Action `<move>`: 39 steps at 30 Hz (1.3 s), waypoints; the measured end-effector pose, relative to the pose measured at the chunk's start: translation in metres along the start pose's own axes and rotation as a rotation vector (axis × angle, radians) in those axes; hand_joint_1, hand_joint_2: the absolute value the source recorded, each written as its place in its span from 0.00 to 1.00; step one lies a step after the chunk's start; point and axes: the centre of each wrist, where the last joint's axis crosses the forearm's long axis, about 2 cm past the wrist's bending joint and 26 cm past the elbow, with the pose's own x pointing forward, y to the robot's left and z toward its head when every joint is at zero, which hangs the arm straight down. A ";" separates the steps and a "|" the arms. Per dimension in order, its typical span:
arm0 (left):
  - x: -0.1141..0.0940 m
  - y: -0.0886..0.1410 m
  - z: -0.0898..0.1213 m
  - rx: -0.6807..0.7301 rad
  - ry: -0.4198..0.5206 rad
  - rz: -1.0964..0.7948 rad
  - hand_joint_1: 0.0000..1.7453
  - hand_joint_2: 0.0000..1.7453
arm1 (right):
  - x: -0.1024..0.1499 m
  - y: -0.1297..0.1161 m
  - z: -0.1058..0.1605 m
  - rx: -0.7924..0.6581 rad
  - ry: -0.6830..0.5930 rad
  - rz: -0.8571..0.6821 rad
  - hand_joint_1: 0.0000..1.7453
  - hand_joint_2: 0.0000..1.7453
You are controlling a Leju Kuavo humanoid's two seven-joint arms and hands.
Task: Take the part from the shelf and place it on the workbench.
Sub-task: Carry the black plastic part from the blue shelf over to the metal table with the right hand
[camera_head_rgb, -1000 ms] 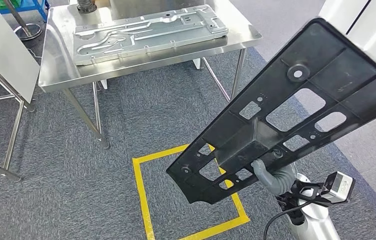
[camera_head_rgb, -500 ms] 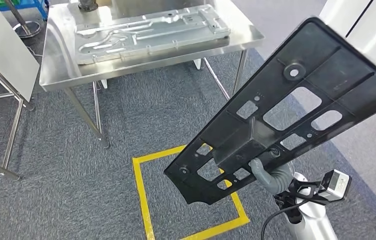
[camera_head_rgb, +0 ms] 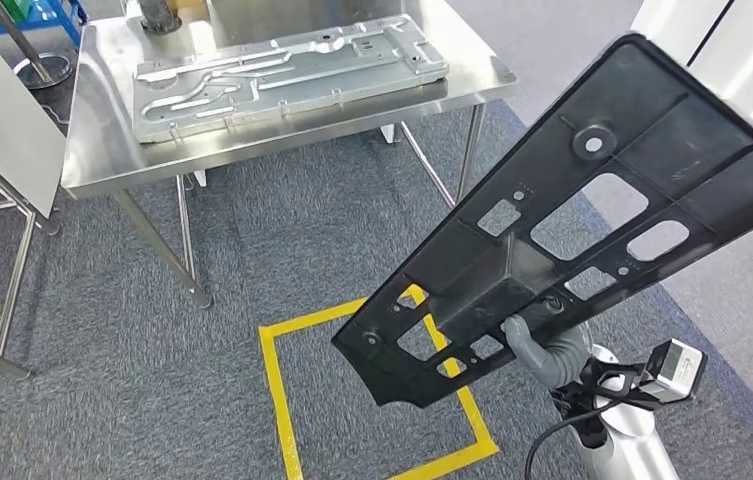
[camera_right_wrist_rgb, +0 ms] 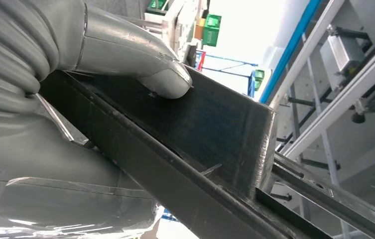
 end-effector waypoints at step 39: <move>-0.004 -0.003 0.001 -0.001 0.005 0.009 0.00 1.00 | -0.002 0.005 0.000 -0.011 -0.017 -0.009 1.00 1.00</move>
